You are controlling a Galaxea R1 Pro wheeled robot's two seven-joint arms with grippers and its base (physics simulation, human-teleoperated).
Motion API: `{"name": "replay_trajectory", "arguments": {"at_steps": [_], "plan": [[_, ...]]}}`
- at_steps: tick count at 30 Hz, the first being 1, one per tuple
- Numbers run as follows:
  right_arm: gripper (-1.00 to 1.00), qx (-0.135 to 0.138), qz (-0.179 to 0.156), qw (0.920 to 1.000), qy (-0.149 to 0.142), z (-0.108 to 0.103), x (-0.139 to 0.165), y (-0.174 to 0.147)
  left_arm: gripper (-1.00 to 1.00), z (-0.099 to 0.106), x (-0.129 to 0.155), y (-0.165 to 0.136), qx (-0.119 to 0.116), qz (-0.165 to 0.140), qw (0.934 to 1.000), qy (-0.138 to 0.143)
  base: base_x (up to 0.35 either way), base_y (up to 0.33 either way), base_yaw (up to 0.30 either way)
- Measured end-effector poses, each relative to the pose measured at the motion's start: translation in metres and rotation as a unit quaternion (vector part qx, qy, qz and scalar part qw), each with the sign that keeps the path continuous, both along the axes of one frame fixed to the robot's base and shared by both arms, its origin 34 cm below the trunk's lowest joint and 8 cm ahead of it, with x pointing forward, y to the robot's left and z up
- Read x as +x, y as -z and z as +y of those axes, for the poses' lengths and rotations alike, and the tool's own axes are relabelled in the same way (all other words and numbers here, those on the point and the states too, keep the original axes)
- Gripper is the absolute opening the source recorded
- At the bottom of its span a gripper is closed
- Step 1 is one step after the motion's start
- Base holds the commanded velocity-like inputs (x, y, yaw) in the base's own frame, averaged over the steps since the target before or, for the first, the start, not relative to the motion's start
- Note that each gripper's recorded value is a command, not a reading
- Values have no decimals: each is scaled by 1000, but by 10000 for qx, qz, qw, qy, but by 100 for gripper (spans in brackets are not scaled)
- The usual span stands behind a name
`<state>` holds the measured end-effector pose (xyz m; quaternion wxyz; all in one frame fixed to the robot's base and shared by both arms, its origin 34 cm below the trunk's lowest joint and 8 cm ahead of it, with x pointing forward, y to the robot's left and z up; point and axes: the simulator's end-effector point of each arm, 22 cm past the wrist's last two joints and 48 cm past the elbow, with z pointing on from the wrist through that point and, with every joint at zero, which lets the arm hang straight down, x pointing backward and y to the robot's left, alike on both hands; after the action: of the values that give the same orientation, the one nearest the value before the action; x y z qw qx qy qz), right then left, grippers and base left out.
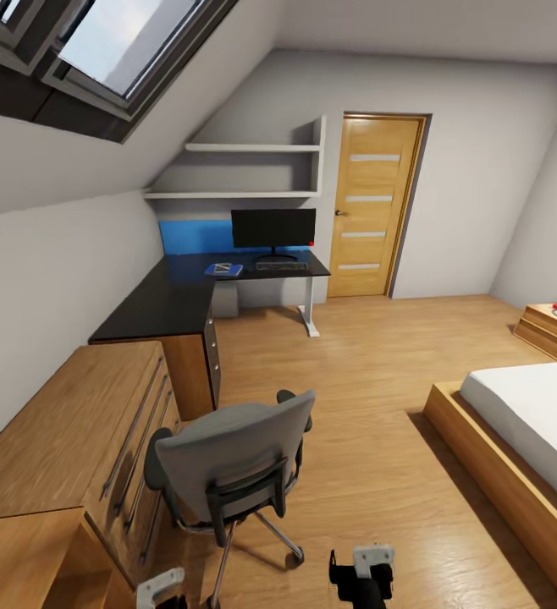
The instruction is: In the bedroom, organize the workspace by keeping the computer under the desk, ensuring the monitor is on the desk, placing the keyboard on the desk next to the monitor, placing the mouse on the desk next to the keyboard, moving the folder from the swivel chair onto the desk next to the mouse, stacking the notebook on top of the folder with the pen on top of the notebook, and positioning the swivel chair next to the desk.
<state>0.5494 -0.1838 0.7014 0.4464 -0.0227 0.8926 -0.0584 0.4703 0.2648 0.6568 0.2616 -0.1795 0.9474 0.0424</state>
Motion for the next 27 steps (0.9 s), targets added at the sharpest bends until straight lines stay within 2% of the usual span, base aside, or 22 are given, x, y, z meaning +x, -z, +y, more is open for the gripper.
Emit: {"name": "replay_trajectory", "arguments": {"at_steps": [5,10,19,27], "plan": [[100,99,53,9995,302,-10,15,2,100,-5,-15,19,-185,261,9994,-148,0,0,0],[100,103,-92,9990,428,-19,15,6,100,-4,-28,33,-169,285,9991,-257,0,0,0],[100,414,-111,9991,-6,8,3,24,100,4,-40,51,-35,213,9991,-353,0,0,0],[100,532,-99,9984,-131,17,2,35,100,5,-41,62,-16,206,9991,-368,0,0,0]]}}
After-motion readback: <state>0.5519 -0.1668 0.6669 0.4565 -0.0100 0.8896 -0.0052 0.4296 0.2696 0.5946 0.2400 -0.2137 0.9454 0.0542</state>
